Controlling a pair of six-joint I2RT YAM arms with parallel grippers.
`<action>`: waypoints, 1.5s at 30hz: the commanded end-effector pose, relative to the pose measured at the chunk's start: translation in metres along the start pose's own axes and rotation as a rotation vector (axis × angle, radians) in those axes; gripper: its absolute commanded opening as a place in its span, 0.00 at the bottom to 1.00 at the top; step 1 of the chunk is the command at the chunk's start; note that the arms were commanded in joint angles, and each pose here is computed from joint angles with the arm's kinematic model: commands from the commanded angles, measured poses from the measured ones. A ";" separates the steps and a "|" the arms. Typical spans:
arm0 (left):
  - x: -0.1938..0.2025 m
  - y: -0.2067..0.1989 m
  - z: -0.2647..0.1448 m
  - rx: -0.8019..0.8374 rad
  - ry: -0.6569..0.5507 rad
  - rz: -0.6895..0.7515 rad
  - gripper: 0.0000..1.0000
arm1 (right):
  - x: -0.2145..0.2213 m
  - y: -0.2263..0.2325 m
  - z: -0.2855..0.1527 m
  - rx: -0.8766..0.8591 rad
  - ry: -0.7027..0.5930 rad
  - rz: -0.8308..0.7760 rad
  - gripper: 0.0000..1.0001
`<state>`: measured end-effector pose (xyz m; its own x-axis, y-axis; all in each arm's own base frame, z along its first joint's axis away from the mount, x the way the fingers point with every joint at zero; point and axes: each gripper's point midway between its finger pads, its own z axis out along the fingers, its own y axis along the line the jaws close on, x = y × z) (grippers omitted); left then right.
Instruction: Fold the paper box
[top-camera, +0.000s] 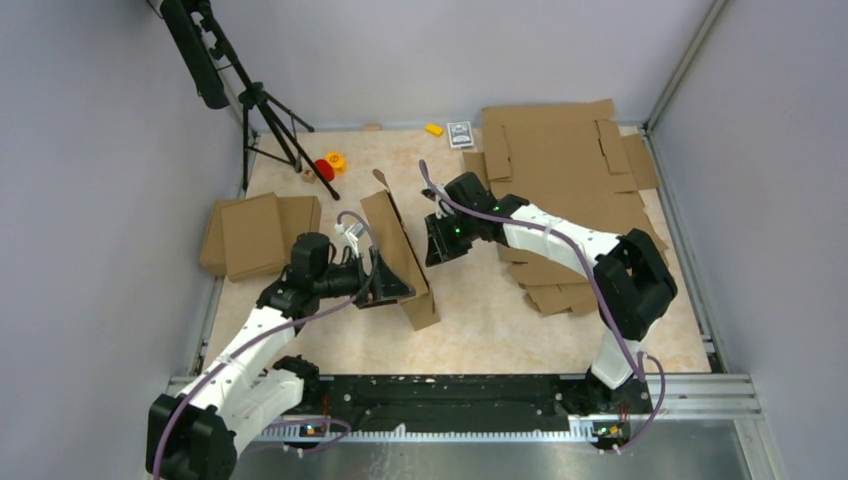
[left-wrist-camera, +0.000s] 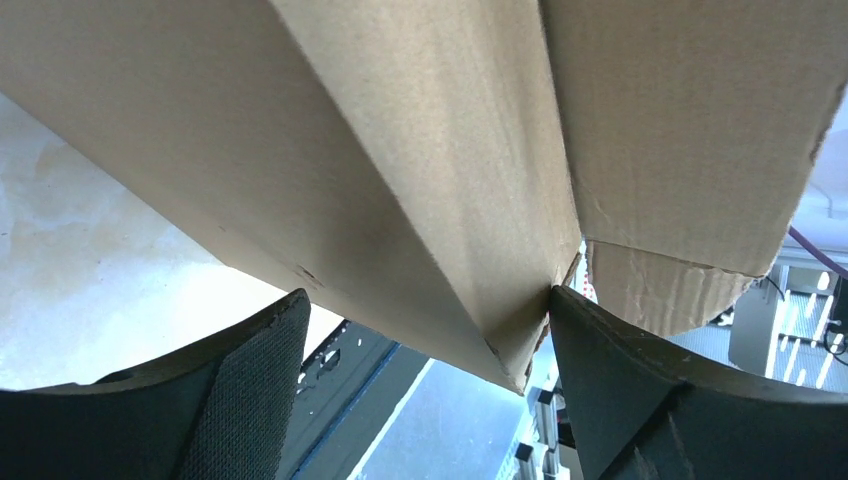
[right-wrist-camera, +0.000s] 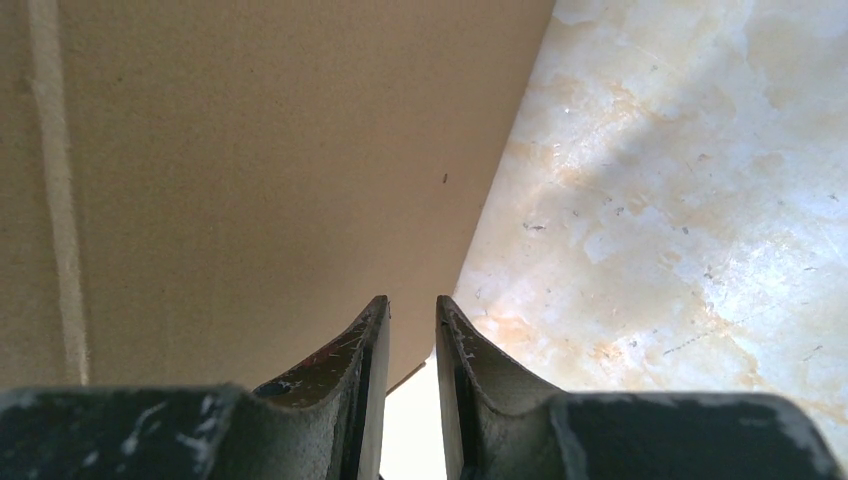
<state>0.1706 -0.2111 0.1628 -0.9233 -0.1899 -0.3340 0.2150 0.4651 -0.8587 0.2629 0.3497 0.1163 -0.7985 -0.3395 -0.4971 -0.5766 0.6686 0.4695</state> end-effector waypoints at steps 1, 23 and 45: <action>0.000 -0.001 -0.001 0.001 0.020 0.027 0.88 | -0.009 0.005 -0.007 -0.004 -0.048 -0.028 0.24; -0.065 -0.017 -0.043 -0.065 -0.228 0.090 0.94 | -0.070 -0.007 -0.103 -0.075 -0.452 0.068 0.74; -0.163 -0.001 -0.061 -0.042 -0.509 -0.049 0.84 | -0.122 0.048 -0.124 -0.397 -0.563 0.107 0.91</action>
<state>0.2912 -0.1216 0.2204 -0.6731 -0.5800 -0.4588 0.0967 0.5460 -0.8322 0.3187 0.3187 0.2565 -0.6941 0.1789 -0.6973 -0.5483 0.4964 0.6731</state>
